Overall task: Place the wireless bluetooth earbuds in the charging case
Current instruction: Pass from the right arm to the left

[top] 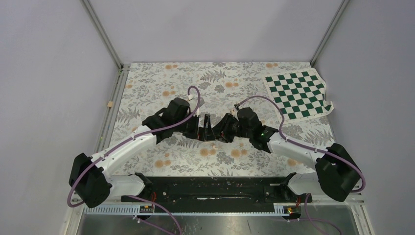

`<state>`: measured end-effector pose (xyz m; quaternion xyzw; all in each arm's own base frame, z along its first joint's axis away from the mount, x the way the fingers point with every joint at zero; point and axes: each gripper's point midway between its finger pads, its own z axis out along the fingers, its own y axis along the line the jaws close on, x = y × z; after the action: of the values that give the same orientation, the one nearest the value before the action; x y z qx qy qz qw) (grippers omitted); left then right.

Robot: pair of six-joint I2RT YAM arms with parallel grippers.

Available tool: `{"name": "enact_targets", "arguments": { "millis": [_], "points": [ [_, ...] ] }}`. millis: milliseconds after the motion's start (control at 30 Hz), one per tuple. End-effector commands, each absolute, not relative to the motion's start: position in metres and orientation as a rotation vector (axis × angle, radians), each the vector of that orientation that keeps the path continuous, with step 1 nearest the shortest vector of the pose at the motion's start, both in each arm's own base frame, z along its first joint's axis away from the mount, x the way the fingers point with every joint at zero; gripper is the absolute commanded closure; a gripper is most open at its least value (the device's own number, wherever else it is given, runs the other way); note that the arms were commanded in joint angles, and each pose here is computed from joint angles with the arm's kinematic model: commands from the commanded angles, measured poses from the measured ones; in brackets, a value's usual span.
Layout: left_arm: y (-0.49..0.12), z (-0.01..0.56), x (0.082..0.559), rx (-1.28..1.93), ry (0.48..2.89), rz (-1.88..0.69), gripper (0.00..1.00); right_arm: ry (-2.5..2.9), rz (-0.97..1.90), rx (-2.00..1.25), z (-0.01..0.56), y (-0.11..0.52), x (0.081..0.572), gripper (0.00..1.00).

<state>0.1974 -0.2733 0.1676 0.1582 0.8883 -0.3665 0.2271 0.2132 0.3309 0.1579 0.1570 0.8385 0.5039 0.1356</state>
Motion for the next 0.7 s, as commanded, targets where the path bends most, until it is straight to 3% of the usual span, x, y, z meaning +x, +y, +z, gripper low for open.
{"name": "enact_targets", "arguments": {
  "millis": [0, 200, 500, 667],
  "points": [
    [-0.264, 0.195, 0.214, 0.472, 2.334, -0.907, 0.01, 2.403, 1.577, 0.516, 0.167, 0.331, 0.22, 1.0],
    [-0.245, 0.22, 0.211, 0.571, 2.106, -0.845, 0.01, 2.354, 1.632, 0.663, 0.163, 0.297, 0.234, 1.0],
    [-0.24, 0.255, 0.185, 0.869, 1.426, -0.697, 0.09, 2.328, 1.87, 0.686, 0.185, 0.287, 0.218, 1.0],
    [-0.25, 0.235, 0.175, 1.022, 1.426, -0.652, 0.11, 2.236, 2.081, 0.736, 0.209, 0.293, 0.219, 1.0]
  ]
}}
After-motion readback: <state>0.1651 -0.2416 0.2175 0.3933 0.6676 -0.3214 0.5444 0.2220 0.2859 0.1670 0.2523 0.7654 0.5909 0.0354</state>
